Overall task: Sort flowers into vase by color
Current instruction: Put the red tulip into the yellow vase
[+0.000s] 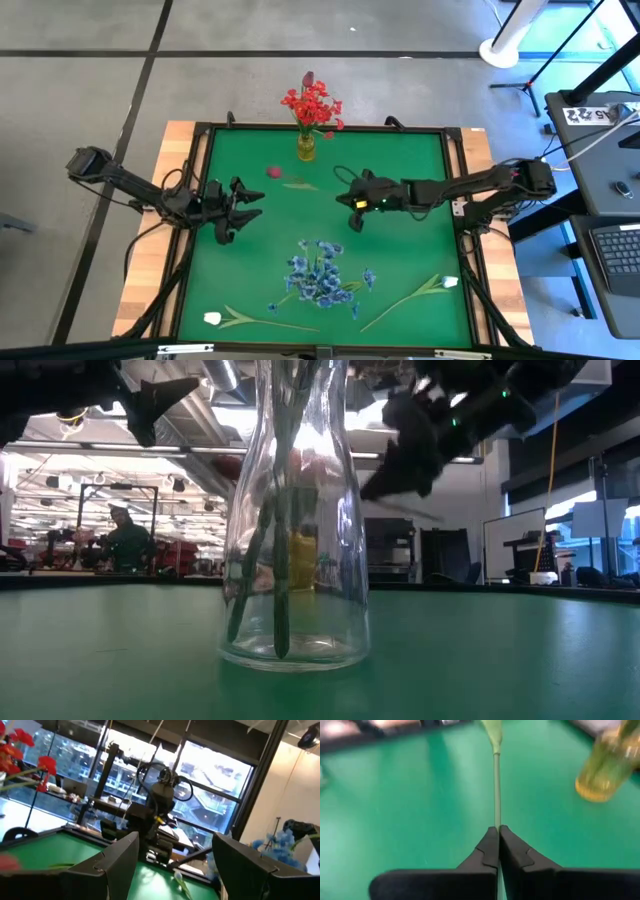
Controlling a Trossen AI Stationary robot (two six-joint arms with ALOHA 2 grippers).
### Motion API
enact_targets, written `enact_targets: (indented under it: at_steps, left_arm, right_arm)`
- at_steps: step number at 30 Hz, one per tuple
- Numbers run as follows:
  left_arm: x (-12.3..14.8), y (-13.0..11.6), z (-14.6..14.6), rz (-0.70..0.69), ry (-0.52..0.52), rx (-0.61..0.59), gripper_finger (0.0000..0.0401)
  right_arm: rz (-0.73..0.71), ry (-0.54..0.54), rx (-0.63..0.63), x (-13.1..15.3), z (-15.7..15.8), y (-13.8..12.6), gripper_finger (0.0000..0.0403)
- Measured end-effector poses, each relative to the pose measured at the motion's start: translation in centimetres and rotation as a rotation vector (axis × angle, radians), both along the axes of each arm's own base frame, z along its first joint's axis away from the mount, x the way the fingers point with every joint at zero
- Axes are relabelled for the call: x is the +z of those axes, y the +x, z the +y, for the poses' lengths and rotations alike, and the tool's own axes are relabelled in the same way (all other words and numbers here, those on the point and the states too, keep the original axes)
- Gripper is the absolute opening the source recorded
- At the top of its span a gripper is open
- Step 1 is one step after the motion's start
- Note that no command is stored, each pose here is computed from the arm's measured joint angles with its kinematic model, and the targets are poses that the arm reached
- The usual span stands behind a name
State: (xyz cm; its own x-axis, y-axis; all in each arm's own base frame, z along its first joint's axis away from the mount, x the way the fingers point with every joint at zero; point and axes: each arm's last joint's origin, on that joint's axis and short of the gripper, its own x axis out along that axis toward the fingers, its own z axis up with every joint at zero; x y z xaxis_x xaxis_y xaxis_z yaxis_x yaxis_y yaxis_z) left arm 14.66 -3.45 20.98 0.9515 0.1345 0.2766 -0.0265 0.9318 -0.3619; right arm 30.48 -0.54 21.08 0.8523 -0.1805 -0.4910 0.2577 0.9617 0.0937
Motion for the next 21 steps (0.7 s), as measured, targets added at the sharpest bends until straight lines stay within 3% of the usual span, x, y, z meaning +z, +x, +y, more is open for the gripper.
enact_targets:
  at_steps: [11,16,21]
  left_arm:
    - [3.0,1.9,0.7,0.052,0.08,0.139,0.0247]
    - [3.6,3.8,1.8,0.148,0.097,0.203,0.0247]
    - [4.9,5.9,3.4,0.144,0.091,0.196,0.0247]
  right_arm:
    - [-0.345,-0.008,0.021,4.3,0.0,0.2,0.0001]
    - [-0.391,-0.013,0.032,4.8,0.1,0.3,0.0]
    - [-0.407,-0.012,0.049,4.9,0.1,0.3,0.0]
